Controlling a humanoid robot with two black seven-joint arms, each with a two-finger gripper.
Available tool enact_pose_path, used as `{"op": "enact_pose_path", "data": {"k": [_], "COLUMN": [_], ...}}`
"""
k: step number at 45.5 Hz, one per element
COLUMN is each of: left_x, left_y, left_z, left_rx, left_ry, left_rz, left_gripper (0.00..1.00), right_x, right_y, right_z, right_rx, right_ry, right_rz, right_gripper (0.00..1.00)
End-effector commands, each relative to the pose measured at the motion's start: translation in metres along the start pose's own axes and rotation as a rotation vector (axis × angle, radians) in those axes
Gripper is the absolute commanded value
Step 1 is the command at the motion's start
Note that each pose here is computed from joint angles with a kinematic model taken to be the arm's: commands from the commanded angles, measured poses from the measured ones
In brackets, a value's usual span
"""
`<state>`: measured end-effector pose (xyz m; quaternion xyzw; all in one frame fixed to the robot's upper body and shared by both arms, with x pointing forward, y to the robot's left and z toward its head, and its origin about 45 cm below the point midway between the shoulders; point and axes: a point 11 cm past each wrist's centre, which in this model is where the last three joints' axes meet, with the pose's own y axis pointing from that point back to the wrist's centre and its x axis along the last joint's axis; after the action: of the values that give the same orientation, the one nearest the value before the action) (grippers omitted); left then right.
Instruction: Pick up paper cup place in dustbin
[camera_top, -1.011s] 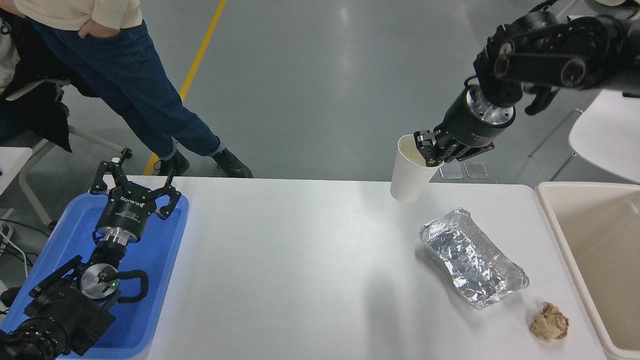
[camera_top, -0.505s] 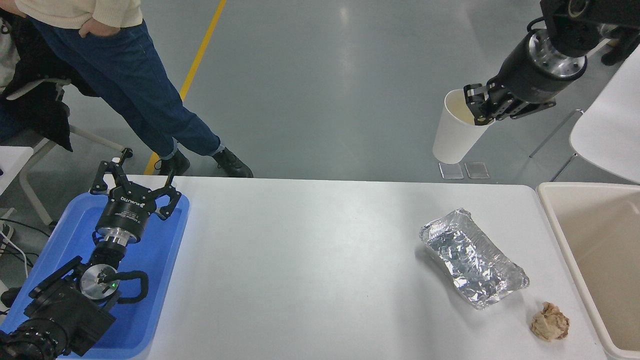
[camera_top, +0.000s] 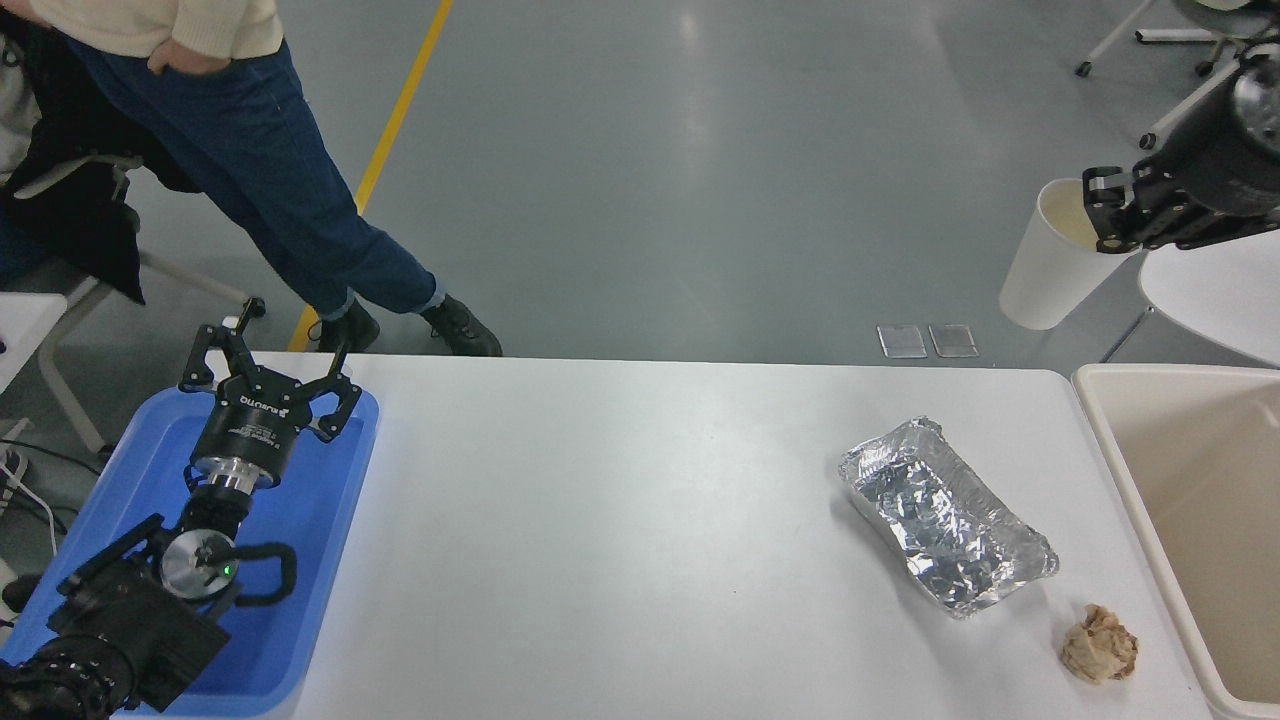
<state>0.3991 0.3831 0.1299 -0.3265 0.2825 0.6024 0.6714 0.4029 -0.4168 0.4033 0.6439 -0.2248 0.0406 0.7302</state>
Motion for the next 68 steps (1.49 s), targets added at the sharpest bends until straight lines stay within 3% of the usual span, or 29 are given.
{"op": "enact_pose_path", "data": {"k": [1, 9, 27, 37, 53, 68], "left_x": [0.0, 0.0, 0.0, 0.0, 0.0, 0.0], "left_y": [0.0, 0.0, 0.0, 0.0, 0.0, 0.0], "left_z": [0.0, 0.0, 0.0, 0.0, 0.0, 0.0], "left_rx": [-0.001, -0.002, -0.001, -0.001, -0.001, -0.001], "left_ry": [0.0, 0.001, 0.0, 0.0, 0.0, 0.0], "left_rz": [0.001, 0.001, -0.001, -0.001, -0.001, -0.001], "left_gripper": [1.0, 1.0, 1.0, 1.0, 1.0, 1.0], "right_x": [-0.021, -0.041, -0.123, -0.154, -0.148, -0.159], "right_y": [-0.027, -0.052, -0.141, -0.199, -0.237, -0.256], "right_z": [0.102, 0.148, 0.184, 0.2, 0.21, 0.194], "right_rx": [-0.123, -0.189, -0.231, -0.241, -0.337, -0.326], "right_ry": [-0.14, -0.219, -0.307, -0.377, -0.378, -0.367], "right_rz": [-0.022, -0.052, -0.224, -0.012, 0.321, 0.35], "right_gripper": [0.0, 0.0, 0.0, 0.0, 0.0, 0.0]}}
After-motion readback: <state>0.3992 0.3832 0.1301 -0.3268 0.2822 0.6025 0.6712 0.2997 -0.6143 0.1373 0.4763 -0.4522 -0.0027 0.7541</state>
